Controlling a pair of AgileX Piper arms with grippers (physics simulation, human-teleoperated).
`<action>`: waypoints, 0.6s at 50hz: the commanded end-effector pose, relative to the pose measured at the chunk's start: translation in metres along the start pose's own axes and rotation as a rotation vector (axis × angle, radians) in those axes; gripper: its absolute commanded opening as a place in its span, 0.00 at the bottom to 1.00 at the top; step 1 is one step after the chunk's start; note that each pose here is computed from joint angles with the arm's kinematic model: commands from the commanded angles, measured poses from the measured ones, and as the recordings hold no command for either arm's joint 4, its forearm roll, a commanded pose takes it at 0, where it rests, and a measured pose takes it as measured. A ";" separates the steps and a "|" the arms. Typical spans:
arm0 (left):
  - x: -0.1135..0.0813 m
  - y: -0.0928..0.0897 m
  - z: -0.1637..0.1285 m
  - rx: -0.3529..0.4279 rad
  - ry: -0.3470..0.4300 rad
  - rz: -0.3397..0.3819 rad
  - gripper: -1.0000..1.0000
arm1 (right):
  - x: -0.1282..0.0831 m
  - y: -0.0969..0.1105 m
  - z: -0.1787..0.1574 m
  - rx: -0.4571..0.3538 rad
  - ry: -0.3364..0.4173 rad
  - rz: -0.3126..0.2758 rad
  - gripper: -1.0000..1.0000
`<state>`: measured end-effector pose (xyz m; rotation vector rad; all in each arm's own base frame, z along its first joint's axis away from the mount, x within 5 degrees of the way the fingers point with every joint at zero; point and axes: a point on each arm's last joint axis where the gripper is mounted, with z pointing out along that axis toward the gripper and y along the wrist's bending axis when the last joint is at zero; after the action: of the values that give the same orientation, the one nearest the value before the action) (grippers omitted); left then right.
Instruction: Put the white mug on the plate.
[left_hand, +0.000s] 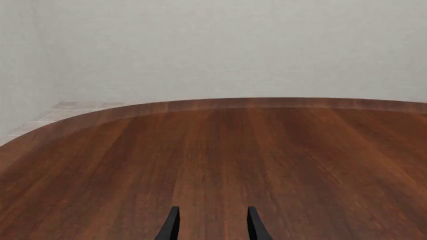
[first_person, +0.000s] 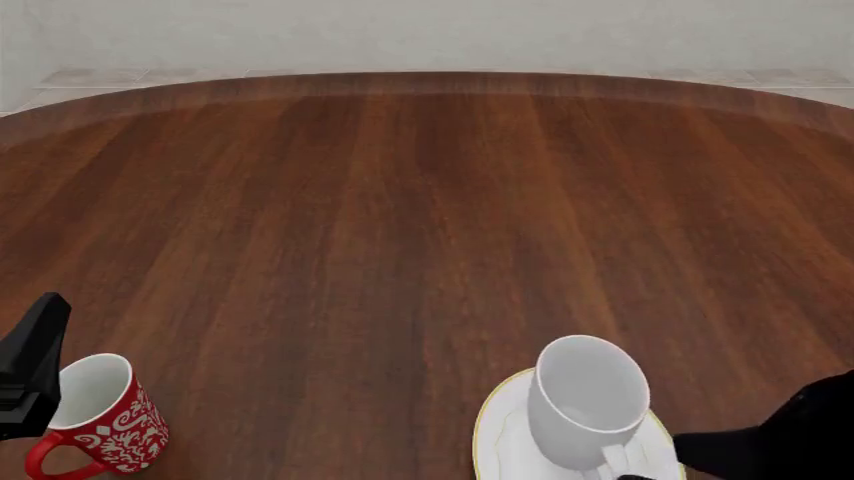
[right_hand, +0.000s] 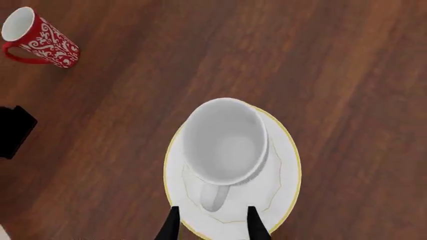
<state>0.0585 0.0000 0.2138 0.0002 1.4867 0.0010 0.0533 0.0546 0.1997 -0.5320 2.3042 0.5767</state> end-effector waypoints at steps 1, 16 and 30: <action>0.000 0.000 -0.001 0.000 -0.001 0.001 1.00 | -0.004 0.000 -0.024 -0.001 -0.051 -0.016 1.00; 0.000 0.000 -0.001 0.000 -0.001 0.001 1.00 | -0.006 0.001 -0.053 -0.006 -0.107 -0.038 1.00; 0.000 0.000 -0.001 0.000 -0.001 0.001 1.00 | -0.006 0.001 -0.053 -0.006 -0.107 -0.038 1.00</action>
<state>0.0585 0.0000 0.2138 0.0002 1.4868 0.0010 0.0326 0.0316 0.2365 -0.5419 2.1984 0.5795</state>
